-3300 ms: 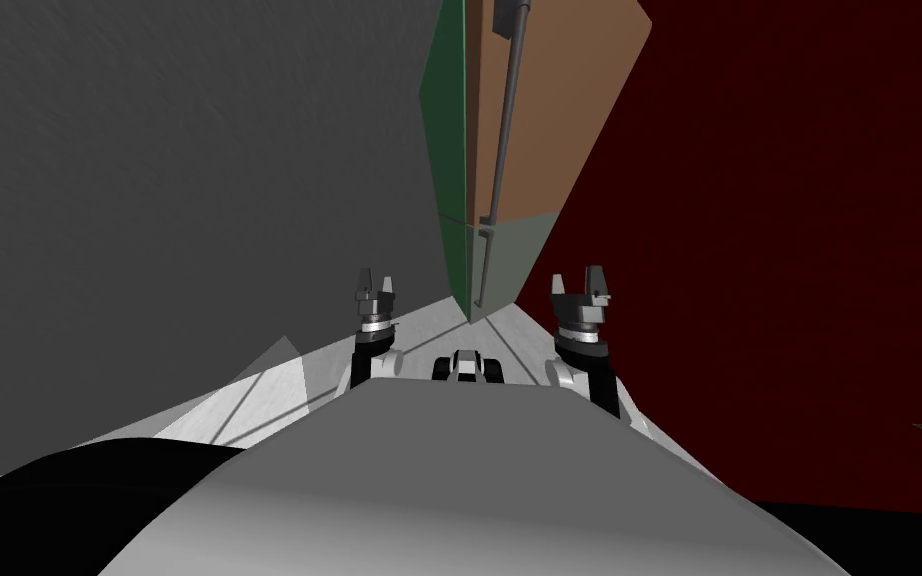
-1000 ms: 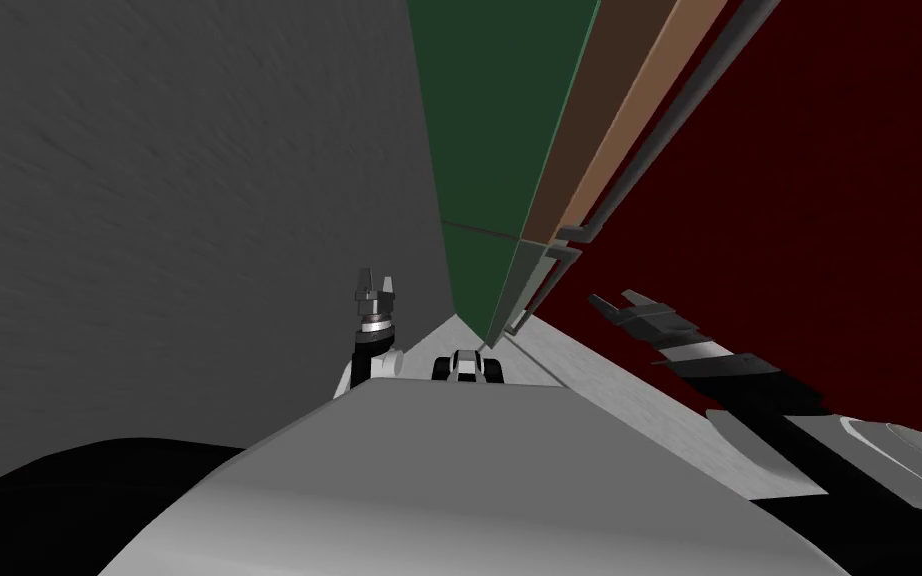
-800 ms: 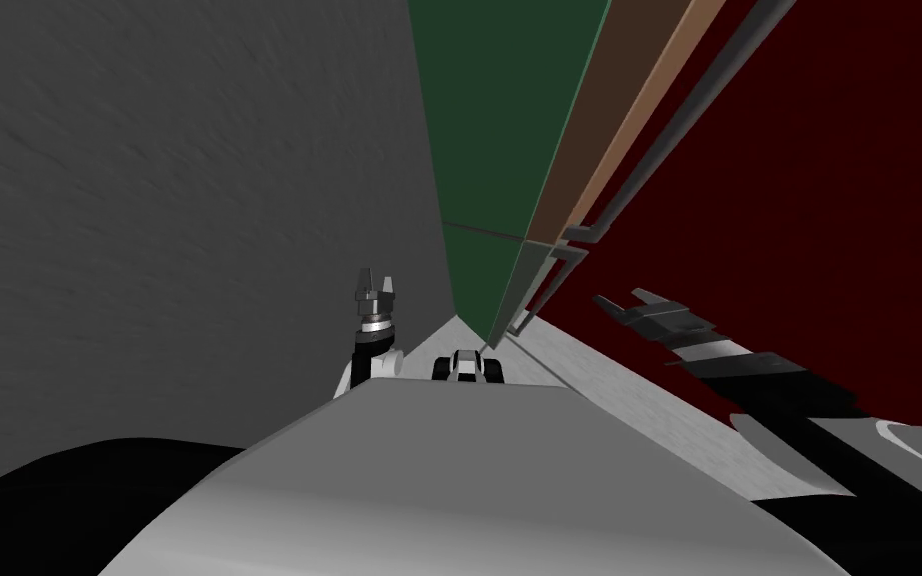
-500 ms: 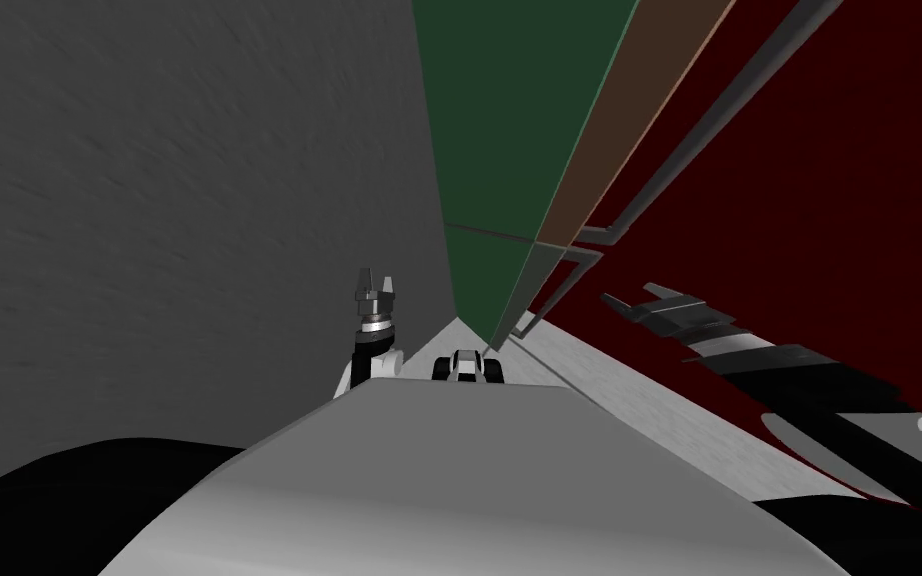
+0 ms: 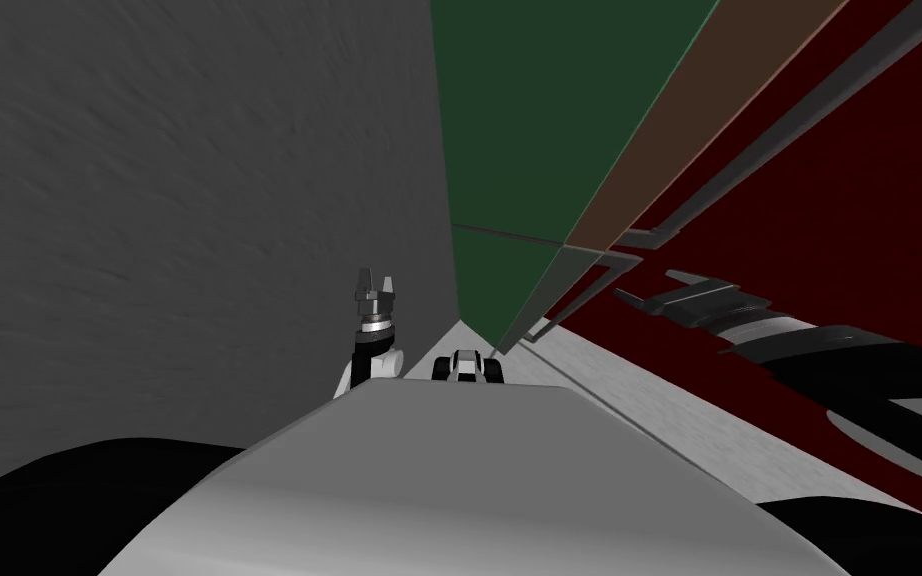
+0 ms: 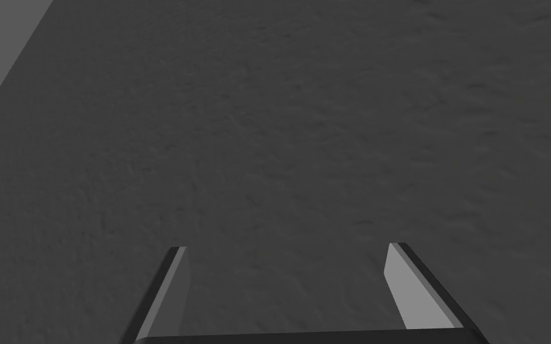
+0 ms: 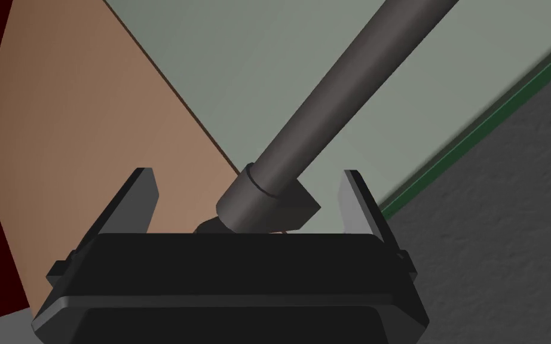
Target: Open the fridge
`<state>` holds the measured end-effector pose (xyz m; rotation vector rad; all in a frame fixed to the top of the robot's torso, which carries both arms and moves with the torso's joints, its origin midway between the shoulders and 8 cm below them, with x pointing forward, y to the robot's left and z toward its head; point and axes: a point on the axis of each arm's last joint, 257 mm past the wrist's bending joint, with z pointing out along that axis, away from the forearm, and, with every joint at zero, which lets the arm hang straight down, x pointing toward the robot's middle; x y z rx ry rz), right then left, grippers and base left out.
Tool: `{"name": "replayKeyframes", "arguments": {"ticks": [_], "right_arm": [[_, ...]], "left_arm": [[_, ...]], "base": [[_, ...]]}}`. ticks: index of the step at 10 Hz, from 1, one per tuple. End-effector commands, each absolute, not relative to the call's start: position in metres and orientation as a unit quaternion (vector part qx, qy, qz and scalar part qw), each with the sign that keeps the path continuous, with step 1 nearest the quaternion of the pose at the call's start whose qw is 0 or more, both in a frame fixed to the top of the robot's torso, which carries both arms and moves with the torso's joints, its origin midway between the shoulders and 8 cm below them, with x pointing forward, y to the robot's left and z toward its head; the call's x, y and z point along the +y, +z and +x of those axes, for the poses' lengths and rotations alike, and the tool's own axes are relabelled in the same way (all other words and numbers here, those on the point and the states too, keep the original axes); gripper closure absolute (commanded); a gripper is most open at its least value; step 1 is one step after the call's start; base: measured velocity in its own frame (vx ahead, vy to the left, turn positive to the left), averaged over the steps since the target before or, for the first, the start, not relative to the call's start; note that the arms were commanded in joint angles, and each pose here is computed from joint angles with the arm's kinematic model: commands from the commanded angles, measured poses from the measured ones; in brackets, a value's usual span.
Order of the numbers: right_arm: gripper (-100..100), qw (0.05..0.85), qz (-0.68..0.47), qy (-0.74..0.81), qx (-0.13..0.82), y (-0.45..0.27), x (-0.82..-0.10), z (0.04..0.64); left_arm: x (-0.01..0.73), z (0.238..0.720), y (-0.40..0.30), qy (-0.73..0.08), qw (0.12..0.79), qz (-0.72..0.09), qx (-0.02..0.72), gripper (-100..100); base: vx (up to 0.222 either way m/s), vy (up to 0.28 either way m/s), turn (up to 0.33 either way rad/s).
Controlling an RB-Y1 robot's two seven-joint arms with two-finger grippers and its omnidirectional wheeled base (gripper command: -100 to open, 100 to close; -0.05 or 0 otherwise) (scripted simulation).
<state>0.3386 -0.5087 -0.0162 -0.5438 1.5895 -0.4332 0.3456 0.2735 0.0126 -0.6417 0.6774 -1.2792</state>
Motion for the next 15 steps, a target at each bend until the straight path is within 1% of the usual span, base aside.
{"name": "replayKeyframes", "arguments": {"ticks": [1,3,4,8,9,10,11,12,15], "right_arm": [[-100,0.629,-0.275,-0.23,0.69,-0.004,-0.516,0.344],[-100,0.614,-0.303,-0.261,0.68,0.007,-0.521,0.35],[-100,0.618,-0.295,-0.252,0.683,0.005,-0.52,0.348],[-100,0.602,-0.259,-0.289,0.698,0.008,-0.568,0.348],[-100,0.597,-0.248,-0.299,0.702,0.009,-0.582,0.347],[-100,0.595,-0.243,-0.304,0.704,0.01,-0.589,0.347],[-100,0.596,-0.248,-0.3,0.702,0.011,-0.583,0.345],[100,0.599,-0.254,-0.294,0.7,0.008,-0.575,0.348],[100,0.611,-0.281,-0.269,0.69,0.006,-0.541,0.349]], "left_arm": [[0.274,0.346,0.013,-0.575,0.703,-0.288,0.304,0],[0.274,0.346,0.013,-0.575,0.703,-0.288,0.304,0],[0.274,0.346,0.013,-0.575,0.703,-0.288,0.304,0],[0.273,0.346,0.013,-0.575,0.703,-0.288,0.304,0],[0.273,0.346,0.013,-0.575,0.703,-0.288,0.304,0],[0.273,0.346,0.013,-0.575,0.703,-0.288,0.304,0],[0.274,0.346,0.013,-0.575,0.703,-0.288,0.304,0],[0.274,0.346,0.013,-0.575,0.703,-0.288,0.304,0],[0.274,0.346,0.013,-0.575,0.703,-0.288,0.305,0]], "base": [[0.077,0.133,-0.073],[0.067,0.124,-0.086],[0.019,0.05,-0.011],[-0.084,0.017,0.253],[-0.113,0.028,0.383],[-0.096,0.029,0.24],[-0.037,0.013,0.025],[0.032,-0.017,-0.263],[0.106,-0.032,-0.296]]}}
